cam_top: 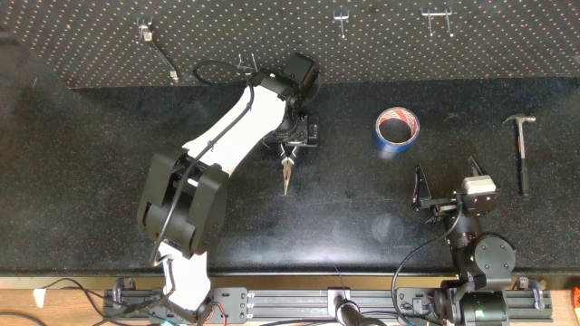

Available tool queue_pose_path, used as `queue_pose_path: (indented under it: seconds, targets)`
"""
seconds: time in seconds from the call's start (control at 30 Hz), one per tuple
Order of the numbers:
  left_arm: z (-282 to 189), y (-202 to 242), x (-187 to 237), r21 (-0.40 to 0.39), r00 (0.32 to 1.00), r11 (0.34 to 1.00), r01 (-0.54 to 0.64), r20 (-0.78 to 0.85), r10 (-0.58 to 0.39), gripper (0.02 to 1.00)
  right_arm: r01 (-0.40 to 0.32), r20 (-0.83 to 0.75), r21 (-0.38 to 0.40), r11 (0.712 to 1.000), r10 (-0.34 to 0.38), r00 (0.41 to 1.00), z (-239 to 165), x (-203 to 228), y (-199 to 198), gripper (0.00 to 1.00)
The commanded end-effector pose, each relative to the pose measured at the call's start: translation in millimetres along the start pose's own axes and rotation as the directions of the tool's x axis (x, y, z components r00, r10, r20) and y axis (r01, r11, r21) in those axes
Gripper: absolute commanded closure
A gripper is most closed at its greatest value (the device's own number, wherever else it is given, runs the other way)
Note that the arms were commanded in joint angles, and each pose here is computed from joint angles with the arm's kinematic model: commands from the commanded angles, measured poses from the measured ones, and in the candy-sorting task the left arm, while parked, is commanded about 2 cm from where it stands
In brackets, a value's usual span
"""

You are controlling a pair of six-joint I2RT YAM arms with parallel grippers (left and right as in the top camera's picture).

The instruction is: Place Tools Onto Pegboard

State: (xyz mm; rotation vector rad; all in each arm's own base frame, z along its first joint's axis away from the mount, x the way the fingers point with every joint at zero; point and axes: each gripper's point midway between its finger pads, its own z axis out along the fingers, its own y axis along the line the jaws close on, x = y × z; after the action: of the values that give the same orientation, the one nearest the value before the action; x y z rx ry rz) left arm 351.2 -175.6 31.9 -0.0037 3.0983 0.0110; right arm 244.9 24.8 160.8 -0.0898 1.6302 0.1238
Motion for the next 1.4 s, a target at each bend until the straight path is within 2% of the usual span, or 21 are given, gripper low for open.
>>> queue_pose_path:
  seconds: [0.03, 0.43, 0.53, 0.67, 0.73, 0.87, 0.93, 1.0, 1.03, 1.3, 1.4]
  targets:
    - [8, -2, -7, -0.016, 1.000, 1.000, 0.010, 0.008, -0.009, 0.023, 0.014, -0.001, -0.006, 1.000, -0.014, 1.000, 0, 1, 1, 0.025]
    - [16, -6, -13, -0.006, 1.000, 1.000, 0.011, 0.020, -0.011, 0.031, 0.014, -0.001, -0.005, 1.000, -0.014, 1.000, 0, 1, 1, 0.025]
    - [18, -10, -13, 0.015, 0.999, 0.999, 0.041, 0.016, -0.041, 0.053, 0.014, -0.001, -0.006, 1.000, -0.014, 1.000, 0, 1, 1, 0.025]
    - [20, -12, -11, 0.024, 0.999, 0.999, 0.045, 0.003, -0.045, 0.325, 0.014, -0.001, -0.006, 1.000, -0.014, 1.000, 0, 1, 1, 0.025]
    - [20, -12, -11, 0.027, 0.999, 0.999, 0.044, 0.000, -0.044, 0.421, 0.014, -0.001, -0.005, 1.000, -0.014, 1.000, 0, 1, 1, 0.025]
    - [20, -12, -11, 0.027, 0.999, 0.999, 0.044, 0.000, -0.044, 0.446, 0.014, -0.001, -0.006, 1.000, -0.014, 1.000, 0, 1, 1, 0.025]
    - [20, -12, -11, 0.027, 0.999, 0.999, 0.044, 0.001, -0.044, 0.518, 0.014, -0.001, -0.006, 1.000, -0.014, 1.000, 0, 1, 1, 0.025]
    - [20, -12, -11, 0.027, 0.999, 0.999, 0.036, 0.001, -0.036, 0.709, 0.014, -0.001, -0.006, 1.000, -0.014, 1.000, 0, 1, 1, 0.025]
    - [20, -12, -11, 0.027, 0.999, 0.999, 0.036, 0.001, -0.036, 0.991, 0.014, -0.001, -0.005, 1.000, -0.014, 1.000, 0, 1, 1, 0.025]
    - [20, -8, -5, 0.014, 1.000, 1.000, 0.016, -0.025, -0.016, 0.989, 0.014, -0.001, -0.005, 1.000, -0.014, 1.000, 0, 1, 1, 0.025]
    - [0, -10, -13, 0.028, 0.999, 1.000, 0.012, 0.041, -0.013, 0.989, 0.014, -0.001, -0.005, 1.000, -0.014, 1.000, 0, 1, 1, 0.025]
